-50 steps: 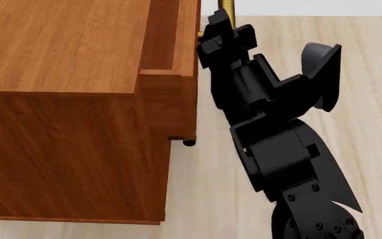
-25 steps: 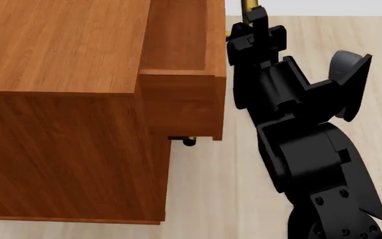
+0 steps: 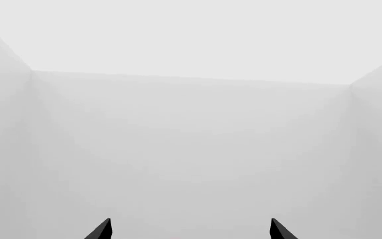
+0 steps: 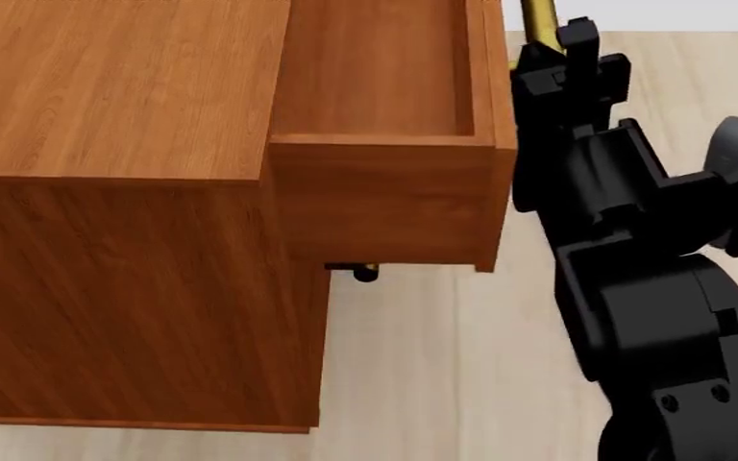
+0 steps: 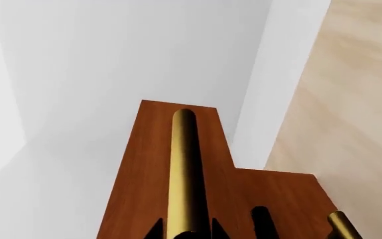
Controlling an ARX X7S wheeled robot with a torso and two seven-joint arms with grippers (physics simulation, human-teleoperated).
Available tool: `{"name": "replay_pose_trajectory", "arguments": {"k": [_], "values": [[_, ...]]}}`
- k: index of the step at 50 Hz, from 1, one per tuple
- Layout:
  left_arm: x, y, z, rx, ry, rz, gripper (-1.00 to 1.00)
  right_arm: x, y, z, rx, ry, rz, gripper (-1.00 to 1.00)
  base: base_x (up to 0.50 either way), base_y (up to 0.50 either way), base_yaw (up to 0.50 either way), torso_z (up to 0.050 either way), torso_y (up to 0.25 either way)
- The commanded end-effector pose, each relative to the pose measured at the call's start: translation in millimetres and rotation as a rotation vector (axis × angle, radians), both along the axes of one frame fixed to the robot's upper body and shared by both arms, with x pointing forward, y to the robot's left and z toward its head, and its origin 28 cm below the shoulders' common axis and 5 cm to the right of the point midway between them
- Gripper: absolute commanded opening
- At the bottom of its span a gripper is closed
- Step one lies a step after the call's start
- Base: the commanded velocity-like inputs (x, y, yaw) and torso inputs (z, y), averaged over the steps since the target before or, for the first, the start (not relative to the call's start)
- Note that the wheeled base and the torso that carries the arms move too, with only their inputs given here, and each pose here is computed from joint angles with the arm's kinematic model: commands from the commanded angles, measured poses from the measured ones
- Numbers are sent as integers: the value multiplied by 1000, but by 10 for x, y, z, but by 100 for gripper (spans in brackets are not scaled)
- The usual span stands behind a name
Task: Close the bottom drawer of the cabinet and open the top drawer.
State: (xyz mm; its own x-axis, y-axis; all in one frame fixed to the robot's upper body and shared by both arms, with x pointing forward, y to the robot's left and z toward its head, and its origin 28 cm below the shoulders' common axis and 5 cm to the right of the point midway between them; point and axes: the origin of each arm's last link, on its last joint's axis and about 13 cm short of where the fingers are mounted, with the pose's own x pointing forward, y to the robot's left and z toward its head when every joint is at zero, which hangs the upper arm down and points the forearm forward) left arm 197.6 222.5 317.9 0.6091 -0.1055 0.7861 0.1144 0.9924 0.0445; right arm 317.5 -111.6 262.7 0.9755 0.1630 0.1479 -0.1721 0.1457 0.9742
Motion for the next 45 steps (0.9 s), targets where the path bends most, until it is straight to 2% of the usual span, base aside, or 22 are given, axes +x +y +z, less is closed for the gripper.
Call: {"name": "replay_pose_trajectory", "arguments": {"k": [1, 15, 16, 45], "values": [[-4, -4, 1, 0, -2, -1, 100, -163, -56, 128, -86, -149, -52, -100, 0, 0, -5, 0, 0], [-1, 5, -12, -3, 0, 1, 100, -148, -34, 125, -85, -149, -46, -100, -8, 0, -5, 1, 5], [1, 5, -13, -3, 0, 1, 100, -146, -32, 122, -85, -149, -46, 100, -15, 0, -5, 0, 10], [9, -16, 6, 3, 0, -2, 100, -107, -70, 35, -66, -124, -61, 100, 0, 0, 0, 0, 1]]}}
